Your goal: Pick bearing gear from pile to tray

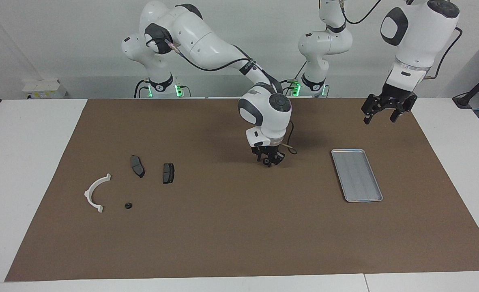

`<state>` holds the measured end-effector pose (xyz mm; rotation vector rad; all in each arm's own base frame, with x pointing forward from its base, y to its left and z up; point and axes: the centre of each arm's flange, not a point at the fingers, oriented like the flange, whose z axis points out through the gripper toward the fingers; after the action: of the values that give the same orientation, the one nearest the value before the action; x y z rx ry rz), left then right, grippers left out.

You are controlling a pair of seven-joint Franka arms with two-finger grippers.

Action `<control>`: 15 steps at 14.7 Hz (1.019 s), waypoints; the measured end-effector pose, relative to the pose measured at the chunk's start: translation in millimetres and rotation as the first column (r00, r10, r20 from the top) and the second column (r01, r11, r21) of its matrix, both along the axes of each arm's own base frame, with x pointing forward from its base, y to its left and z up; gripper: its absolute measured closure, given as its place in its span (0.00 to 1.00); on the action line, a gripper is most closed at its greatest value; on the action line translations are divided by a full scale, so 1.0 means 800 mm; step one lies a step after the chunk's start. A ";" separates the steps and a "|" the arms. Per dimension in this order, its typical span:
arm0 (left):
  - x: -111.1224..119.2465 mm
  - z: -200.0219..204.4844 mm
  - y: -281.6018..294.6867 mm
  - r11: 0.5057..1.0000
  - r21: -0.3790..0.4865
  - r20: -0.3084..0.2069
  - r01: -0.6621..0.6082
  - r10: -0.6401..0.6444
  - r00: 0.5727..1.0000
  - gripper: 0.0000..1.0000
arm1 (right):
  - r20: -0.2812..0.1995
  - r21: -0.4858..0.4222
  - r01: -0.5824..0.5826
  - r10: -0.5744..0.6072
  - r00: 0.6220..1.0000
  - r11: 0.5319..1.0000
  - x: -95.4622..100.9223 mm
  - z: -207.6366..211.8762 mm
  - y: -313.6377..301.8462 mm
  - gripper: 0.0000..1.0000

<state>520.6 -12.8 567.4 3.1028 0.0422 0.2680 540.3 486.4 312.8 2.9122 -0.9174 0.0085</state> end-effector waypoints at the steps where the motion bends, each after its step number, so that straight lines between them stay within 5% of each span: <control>1: 0.001 0.000 0.000 1.000 0.000 0.005 0.000 0.000 1.000 0.00 | -0.006 -0.012 0.022 -0.022 1.000 1.000 0.014 0.027 -0.010 0.19; 3: 0.001 0.001 0.000 1.000 0.000 0.012 -0.001 0.001 1.000 0.00 | -0.024 -0.020 0.028 -0.028 0.999 0.999 0.046 0.091 -0.049 0.01; 6: 0.003 -0.002 -0.015 1.000 -0.009 0.014 -0.026 0.026 1.000 0.00 | -0.054 0.002 -0.116 0.116 0.992 0.993 0.097 0.194 -0.166 0.00; 9: 0.009 -0.033 -0.117 0.998 -0.020 0.008 -0.057 0.057 0.998 0.00 | -0.074 0.032 -0.314 0.315 0.946 0.949 0.127 0.275 -0.313 0.00; 12: 0.017 -0.080 -0.218 0.997 -0.007 -0.014 -0.082 0.082 0.997 0.00 | -0.096 0.069 -0.478 0.483 0.870 0.875 0.158 0.270 -0.448 0.00; 15: 0.035 -0.133 -0.278 0.995 -0.014 -0.023 -0.104 0.103 0.994 0.00 | -0.071 0.079 -0.562 0.567 0.821 0.823 0.175 0.208 -0.546 0.00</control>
<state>548.9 -235.4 460.7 3.0934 0.2051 0.2346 680.1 50.0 479.0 3.0818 -0.0076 -0.1115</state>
